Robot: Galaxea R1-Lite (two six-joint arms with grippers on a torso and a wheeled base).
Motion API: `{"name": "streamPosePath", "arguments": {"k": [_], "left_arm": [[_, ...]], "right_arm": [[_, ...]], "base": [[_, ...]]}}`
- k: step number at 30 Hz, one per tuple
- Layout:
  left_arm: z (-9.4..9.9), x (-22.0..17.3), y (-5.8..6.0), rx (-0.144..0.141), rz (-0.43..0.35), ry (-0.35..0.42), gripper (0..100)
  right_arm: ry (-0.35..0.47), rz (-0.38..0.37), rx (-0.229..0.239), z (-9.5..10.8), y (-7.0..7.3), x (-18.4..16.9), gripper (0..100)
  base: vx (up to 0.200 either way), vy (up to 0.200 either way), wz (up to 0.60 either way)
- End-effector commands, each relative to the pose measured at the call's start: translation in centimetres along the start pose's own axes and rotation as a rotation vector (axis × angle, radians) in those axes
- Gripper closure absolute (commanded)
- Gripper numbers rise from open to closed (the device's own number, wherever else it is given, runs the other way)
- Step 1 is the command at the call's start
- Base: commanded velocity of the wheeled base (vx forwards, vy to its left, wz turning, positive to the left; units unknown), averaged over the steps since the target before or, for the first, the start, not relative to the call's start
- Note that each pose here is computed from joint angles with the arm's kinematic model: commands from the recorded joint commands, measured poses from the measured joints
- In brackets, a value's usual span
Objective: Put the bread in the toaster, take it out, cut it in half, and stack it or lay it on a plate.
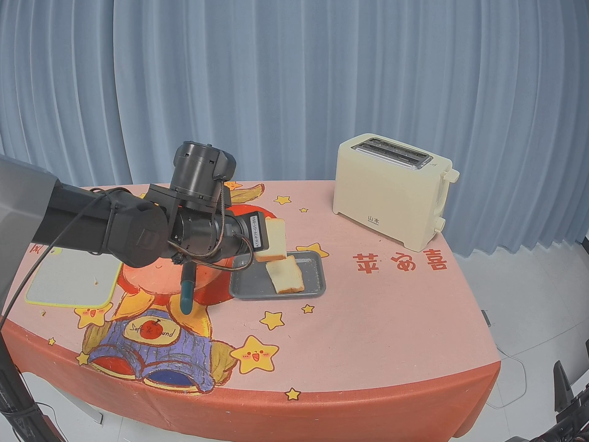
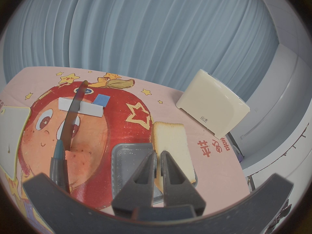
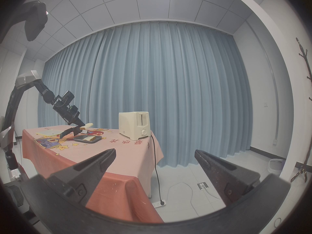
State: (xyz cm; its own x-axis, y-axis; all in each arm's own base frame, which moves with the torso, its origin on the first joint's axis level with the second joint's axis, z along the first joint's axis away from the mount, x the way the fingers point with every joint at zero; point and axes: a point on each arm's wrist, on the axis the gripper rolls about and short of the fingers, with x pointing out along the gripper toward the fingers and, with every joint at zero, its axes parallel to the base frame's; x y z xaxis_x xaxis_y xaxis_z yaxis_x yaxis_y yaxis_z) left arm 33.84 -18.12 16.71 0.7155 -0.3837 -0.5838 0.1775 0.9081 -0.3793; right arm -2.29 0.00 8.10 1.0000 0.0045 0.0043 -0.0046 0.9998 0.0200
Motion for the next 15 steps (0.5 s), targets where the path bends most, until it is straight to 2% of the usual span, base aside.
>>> {"name": "streamPosePath", "arguments": {"k": [1, 15], "left_arm": [[-0.2, 0.5, 0.2, -0.001, 0.007, 0.011, 100], [-0.9, 2.2, 0.5, 0.0, 0.031, 0.04, 100]], "right_arm": [[0.001, 0.0, 0.0, -0.5, 0.0, 0.0, 0], [0.001, 0.0, 0.0, -0.5, 0.0, 0.0, 0]], "base": [[0.0, 0.0, 0.0], [0.0, 0.0, 0.0]]}}
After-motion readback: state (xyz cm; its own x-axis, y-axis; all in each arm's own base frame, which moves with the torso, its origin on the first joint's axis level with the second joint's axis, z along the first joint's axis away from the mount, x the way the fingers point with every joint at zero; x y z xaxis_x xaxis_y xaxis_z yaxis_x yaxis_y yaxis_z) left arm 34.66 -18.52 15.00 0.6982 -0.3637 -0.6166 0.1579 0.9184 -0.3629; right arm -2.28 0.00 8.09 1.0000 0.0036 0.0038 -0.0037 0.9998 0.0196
